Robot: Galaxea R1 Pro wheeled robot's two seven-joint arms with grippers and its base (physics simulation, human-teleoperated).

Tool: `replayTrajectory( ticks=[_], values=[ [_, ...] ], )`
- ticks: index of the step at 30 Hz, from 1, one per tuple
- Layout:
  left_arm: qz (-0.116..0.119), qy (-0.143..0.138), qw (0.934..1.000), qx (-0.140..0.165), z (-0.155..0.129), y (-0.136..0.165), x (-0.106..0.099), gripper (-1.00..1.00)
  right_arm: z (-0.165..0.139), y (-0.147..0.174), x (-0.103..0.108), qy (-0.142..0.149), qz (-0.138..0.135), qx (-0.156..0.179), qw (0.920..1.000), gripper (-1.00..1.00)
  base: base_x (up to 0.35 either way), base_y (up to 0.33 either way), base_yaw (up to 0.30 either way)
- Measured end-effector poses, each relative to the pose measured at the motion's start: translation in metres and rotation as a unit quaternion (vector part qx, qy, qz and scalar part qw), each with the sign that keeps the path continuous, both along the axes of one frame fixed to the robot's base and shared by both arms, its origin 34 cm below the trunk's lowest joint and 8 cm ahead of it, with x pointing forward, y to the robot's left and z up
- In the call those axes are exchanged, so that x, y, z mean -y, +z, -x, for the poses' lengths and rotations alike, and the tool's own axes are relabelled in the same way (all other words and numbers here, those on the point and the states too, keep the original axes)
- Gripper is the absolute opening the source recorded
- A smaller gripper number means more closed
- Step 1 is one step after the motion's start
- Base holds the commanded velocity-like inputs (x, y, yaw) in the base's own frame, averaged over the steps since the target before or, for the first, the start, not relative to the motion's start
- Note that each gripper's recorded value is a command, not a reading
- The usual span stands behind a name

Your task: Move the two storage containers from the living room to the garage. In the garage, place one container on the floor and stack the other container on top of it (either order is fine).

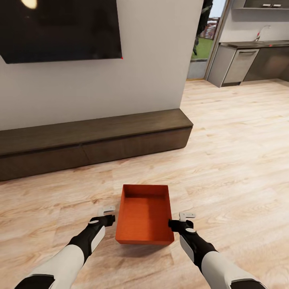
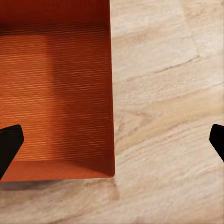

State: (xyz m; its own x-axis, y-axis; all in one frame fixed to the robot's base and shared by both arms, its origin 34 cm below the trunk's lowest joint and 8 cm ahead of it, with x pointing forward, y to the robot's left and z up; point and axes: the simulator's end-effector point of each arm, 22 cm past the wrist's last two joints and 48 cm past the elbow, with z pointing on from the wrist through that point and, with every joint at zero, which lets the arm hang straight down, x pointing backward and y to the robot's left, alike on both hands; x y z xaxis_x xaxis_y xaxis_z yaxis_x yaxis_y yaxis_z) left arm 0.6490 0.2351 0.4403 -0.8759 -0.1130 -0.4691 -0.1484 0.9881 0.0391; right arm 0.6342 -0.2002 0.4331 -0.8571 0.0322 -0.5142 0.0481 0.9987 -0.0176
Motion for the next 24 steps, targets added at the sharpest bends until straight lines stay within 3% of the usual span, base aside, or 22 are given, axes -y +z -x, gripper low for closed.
replayTrajectory(
  ticks=[24],
  values=[
    [0.004,-0.003,1.0,-0.005,0.007,-0.046,0.006,1.0,0.003,-0.045,-0.003,0.002,-0.005,0.004,1.0,1.0,0.0,0.0,0.0]
  ],
)
